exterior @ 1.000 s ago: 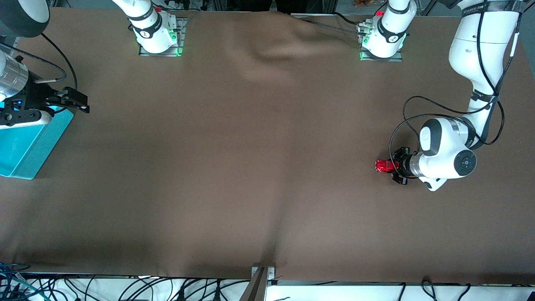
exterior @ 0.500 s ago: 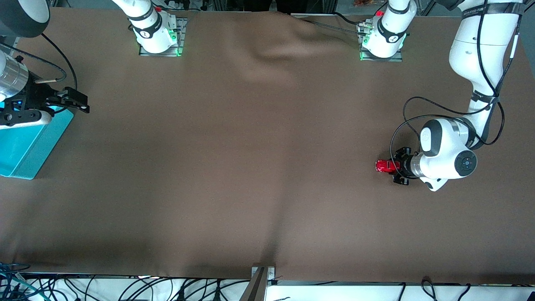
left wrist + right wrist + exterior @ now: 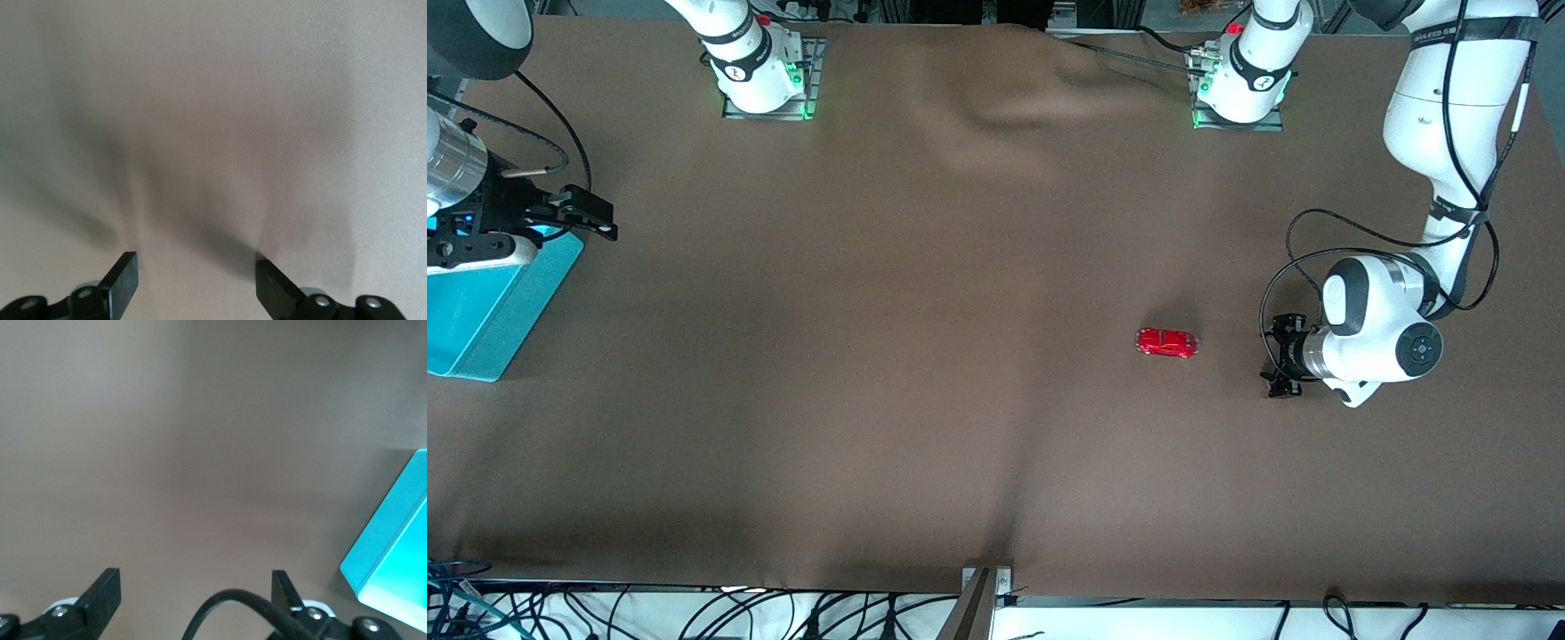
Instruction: Wind red beetle toy and store in blue box
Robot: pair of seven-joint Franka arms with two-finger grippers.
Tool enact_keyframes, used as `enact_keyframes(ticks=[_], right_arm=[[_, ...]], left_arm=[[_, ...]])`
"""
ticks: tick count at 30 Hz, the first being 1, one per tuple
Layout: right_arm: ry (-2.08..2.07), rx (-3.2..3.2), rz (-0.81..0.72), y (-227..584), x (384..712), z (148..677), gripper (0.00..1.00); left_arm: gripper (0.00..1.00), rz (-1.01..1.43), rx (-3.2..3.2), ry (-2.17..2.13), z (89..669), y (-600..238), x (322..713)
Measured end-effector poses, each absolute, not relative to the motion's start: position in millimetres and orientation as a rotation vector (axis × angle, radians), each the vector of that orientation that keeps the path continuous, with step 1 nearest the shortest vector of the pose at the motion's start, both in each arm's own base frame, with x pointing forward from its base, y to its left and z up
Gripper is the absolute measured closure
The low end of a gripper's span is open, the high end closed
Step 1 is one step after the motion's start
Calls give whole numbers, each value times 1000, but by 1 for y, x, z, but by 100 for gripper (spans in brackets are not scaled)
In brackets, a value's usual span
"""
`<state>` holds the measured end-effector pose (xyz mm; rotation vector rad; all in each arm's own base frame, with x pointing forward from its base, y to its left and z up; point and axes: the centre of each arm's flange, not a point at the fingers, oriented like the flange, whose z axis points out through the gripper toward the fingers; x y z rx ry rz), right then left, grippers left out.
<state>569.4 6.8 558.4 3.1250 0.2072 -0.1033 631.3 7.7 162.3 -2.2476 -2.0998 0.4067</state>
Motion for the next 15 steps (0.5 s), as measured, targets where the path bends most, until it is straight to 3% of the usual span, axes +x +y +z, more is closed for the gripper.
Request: enact_keyframes(ticks=[15], right_arm=[[207, 3125, -103, 7, 569, 558, 0]], left_arm=[[11, 314, -2580, -1843, 271, -6, 662]])
